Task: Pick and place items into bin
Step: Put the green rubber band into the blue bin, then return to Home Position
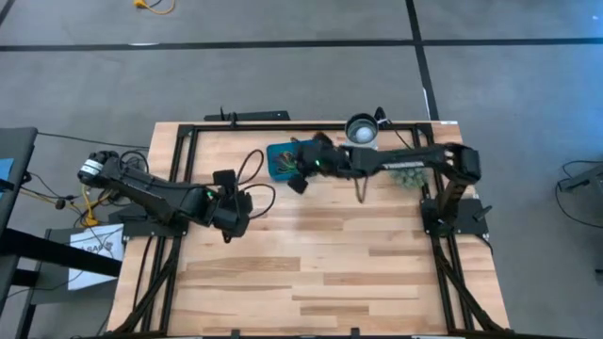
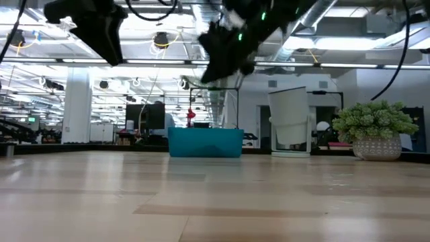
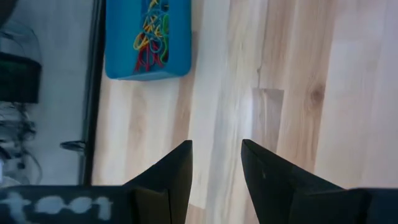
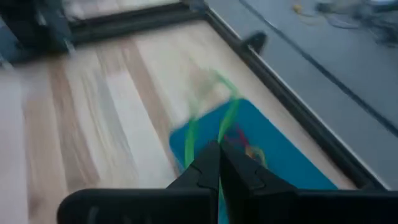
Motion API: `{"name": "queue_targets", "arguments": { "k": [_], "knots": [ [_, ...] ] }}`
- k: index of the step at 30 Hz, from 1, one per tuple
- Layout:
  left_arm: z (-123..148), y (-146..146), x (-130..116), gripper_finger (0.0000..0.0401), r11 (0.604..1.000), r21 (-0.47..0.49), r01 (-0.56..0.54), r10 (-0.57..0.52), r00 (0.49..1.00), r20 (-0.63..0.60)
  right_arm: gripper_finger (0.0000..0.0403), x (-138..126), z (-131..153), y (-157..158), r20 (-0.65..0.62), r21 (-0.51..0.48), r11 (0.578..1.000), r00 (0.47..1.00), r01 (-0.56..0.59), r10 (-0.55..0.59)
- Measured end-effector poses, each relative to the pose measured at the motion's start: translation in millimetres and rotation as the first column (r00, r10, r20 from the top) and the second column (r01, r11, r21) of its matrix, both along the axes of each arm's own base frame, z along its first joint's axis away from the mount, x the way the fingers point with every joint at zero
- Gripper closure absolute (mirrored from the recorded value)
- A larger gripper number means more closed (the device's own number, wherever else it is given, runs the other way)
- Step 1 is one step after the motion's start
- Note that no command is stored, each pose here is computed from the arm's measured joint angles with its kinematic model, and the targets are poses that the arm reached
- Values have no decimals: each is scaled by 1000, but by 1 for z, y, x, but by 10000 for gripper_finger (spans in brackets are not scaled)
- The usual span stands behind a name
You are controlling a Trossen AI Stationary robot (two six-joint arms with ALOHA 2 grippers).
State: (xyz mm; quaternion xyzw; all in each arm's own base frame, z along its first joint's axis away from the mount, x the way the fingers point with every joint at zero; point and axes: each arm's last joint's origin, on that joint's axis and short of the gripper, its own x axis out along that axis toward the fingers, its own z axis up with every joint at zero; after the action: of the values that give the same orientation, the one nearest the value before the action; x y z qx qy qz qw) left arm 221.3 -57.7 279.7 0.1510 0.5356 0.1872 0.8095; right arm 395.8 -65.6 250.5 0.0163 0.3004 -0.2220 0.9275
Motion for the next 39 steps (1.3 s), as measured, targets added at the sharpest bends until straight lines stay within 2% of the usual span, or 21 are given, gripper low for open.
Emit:
{"name": "queue_targets", "arguments": {
  "k": [4,10,14,18,21,26,30,33,36,37,39],
  "knots": [
    [1,-8,-6,272,998,56,18,-18,1000,10,402,11,-28,-37,23,52,999,1000,-3,1],
    [1,-16,-13,272,995,92,34,-34,999,-8,403,18,-83,-67,-111,62,994,991,89,-82],
    [1,-16,-18,272,989,143,30,-27,999,-24,402,30,-90,-77,-104,23,994,990,102,-99],
    [2,-14,-23,272,982,187,-18,23,999,-24,386,45,-93,-80,-99,52,997,994,62,-56],
    [2,-12,-26,272,979,199,-47,55,998,-33,362,52,-89,-81,-142,81,996,989,42,-30],
    [2,-10,-28,272,972,220,-79,84,996,-16,324,60,-83,-81,-218,73,995,975,67,-49],
    [3,-10,-28,272,967,242,-83,87,996,-5,308,63,-67,-78,-214,71,996,976,59,-42],
    [9,-5,-34,272,948,307,-84,84,996,15,304,56,-49,-67,-278,88,995,960,44,-18],
    [22,5,-51,272,906,404,-124,96,991,89,303,45,-19,-53,-312,78,997,950,3,22],
    [28,9,-58,272,897,416,-152,107,986,130,303,42,-8,-48,-299,69,998,954,-13,33],
    [38,16,-72,272,901,383,-202,126,968,216,303,31,15,-38,-295,59,997,954,-43,58]
  ]
}}
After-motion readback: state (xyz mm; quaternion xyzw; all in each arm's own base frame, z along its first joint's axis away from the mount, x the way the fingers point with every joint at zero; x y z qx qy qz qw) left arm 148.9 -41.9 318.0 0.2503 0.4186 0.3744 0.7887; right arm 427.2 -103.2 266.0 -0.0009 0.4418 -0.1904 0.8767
